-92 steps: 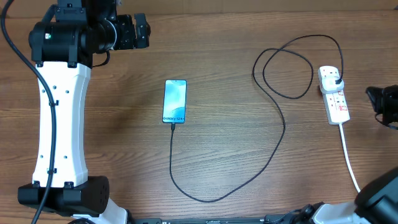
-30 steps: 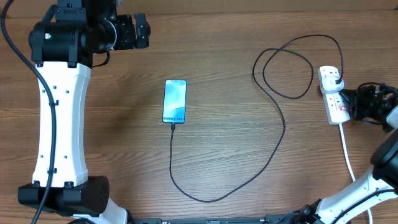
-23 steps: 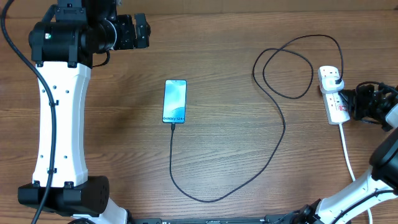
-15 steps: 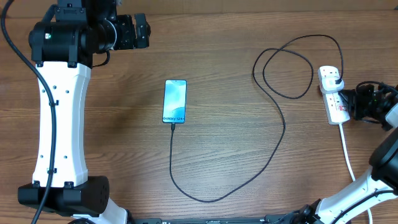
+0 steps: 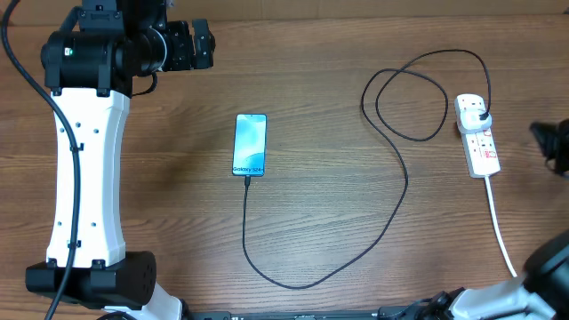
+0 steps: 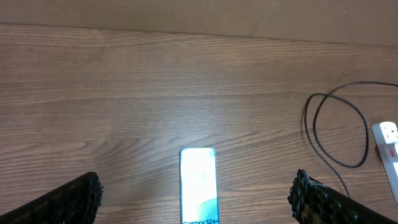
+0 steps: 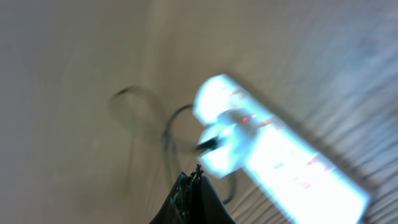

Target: Plug charger to phone and switch on socket

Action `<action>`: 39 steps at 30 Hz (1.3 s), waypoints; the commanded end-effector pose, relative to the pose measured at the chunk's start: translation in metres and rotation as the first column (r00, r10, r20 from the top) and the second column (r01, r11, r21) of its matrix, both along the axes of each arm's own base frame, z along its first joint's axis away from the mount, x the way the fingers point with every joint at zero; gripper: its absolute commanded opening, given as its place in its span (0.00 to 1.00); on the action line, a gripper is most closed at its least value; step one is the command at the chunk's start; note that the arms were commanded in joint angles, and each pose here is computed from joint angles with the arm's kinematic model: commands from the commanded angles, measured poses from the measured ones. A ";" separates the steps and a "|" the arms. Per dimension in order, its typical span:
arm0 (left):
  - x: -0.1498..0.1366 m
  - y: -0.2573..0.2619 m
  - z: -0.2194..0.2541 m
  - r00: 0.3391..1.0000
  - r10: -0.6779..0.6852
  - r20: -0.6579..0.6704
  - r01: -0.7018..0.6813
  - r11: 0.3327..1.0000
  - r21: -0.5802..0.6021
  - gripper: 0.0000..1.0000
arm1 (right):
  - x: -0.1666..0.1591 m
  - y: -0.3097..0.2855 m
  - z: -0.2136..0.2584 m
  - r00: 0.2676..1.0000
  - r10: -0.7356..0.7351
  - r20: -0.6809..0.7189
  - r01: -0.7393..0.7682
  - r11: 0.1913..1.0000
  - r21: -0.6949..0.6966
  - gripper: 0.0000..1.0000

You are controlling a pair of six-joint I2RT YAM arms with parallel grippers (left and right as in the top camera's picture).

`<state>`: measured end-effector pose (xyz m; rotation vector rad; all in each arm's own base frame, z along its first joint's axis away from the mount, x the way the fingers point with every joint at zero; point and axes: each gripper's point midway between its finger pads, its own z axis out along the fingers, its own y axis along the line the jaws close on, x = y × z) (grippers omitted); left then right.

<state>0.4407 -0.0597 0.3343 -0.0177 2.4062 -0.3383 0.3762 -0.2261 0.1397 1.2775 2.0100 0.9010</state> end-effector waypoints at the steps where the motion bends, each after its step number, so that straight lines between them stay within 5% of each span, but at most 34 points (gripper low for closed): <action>1: 0.000 -0.003 0.000 1.000 -0.017 0.003 0.017 1.000 0.002 1.00 | 0.003 0.049 0.084 0.971 0.187 0.152 -0.159 0.970 -0.182 0.04; 6: 0.000 -0.003 0.000 1.000 -0.017 0.003 0.017 1.000 0.002 1.00 | -0.010 0.124 0.133 0.923 0.345 0.170 -0.283 0.909 -0.306 0.05; 17: 0.000 -0.003 0.000 1.000 -0.017 0.003 0.017 1.000 0.002 1.00 | -0.082 0.235 0.174 0.857 0.514 0.010 -0.406 0.688 -0.602 0.34; 20: 0.000 -0.003 0.000 1.000 -0.017 0.003 0.017 1.000 0.002 1.00 | -0.092 0.244 0.183 0.847 0.531 0.032 -0.400 0.675 -0.620 0.55; 23: 0.000 -0.003 0.000 1.000 -0.017 0.003 0.017 1.000 0.002 1.00 | -0.098 0.250 0.188 0.836 0.546 0.053 -0.404 0.677 -0.615 1.00; 39: 0.000 -0.003 0.000 1.000 -0.017 0.003 0.017 1.000 0.002 1.00 | -0.100 0.249 0.172 0.838 0.546 -0.007 -0.450 0.682 -0.577 1.00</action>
